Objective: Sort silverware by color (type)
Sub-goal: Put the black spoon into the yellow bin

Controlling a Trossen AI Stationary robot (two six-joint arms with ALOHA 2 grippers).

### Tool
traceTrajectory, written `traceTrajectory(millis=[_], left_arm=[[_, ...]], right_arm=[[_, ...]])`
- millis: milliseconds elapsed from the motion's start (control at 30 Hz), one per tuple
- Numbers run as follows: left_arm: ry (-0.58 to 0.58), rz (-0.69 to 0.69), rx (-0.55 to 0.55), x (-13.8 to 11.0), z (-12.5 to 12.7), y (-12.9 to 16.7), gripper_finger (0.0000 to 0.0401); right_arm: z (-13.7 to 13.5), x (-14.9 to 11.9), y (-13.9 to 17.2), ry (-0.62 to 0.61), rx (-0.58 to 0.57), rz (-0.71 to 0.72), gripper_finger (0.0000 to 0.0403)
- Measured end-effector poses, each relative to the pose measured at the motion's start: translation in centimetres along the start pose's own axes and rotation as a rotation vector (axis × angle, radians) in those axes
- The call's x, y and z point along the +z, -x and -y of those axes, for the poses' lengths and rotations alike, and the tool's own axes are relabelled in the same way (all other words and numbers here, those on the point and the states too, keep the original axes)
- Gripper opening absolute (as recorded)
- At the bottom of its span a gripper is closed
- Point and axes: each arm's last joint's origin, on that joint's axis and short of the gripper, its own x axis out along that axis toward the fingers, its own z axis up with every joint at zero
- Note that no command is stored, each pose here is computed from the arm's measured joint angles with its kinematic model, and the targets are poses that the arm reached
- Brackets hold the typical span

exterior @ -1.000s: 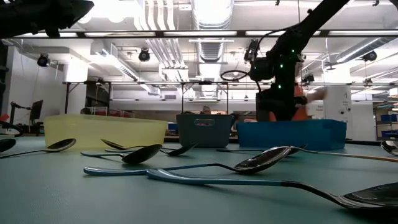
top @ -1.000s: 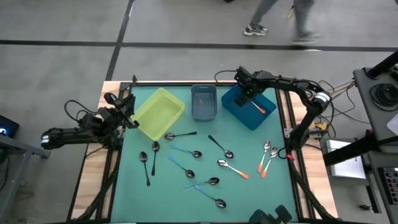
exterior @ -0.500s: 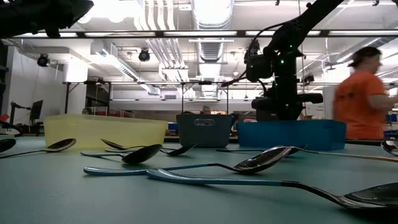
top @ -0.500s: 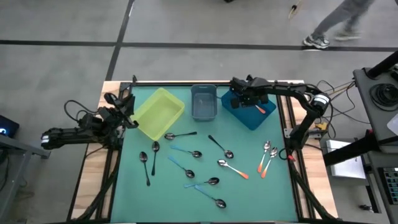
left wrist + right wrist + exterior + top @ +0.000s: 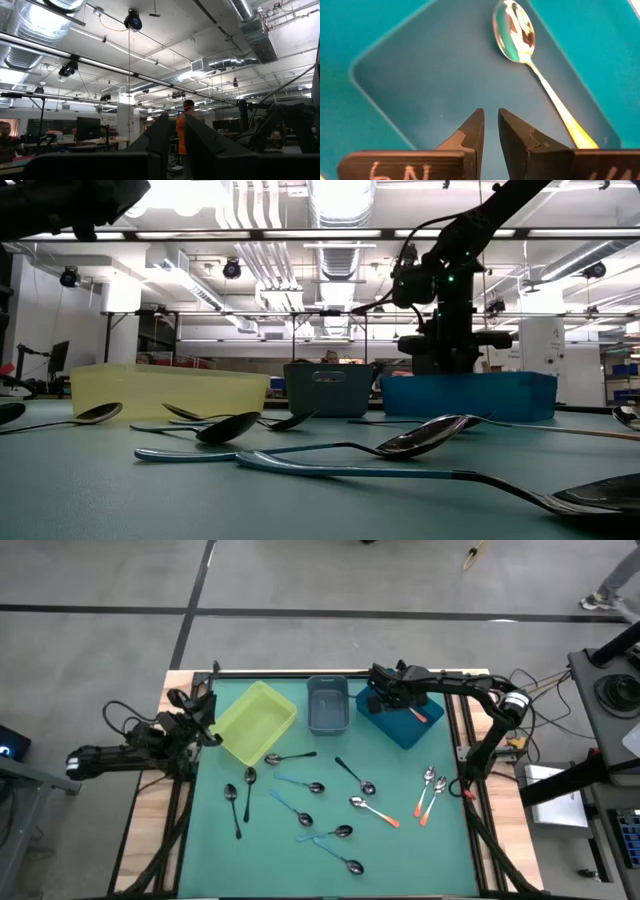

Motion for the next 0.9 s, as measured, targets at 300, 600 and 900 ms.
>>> traceTrajectory(millis=[300,600,900], left_arm=[[0.0,0.0,0.0,0.0,0.0,0.0,0.0038],[0.001,0.001,0.0,0.0,0.0,0.0,0.0038],[0.001,0.001,0.0,0.0,0.0,0.0,0.0038]], right_arm=[[0.0,0.5,-0.1,-0.139,0.018,0.03,0.0047],[0.5,0.4,-0.5,-0.277,-0.047,0.078,0.0047],[1.3,-0.1,-1.4,-0.347,-0.107,0.1,0.0047]])
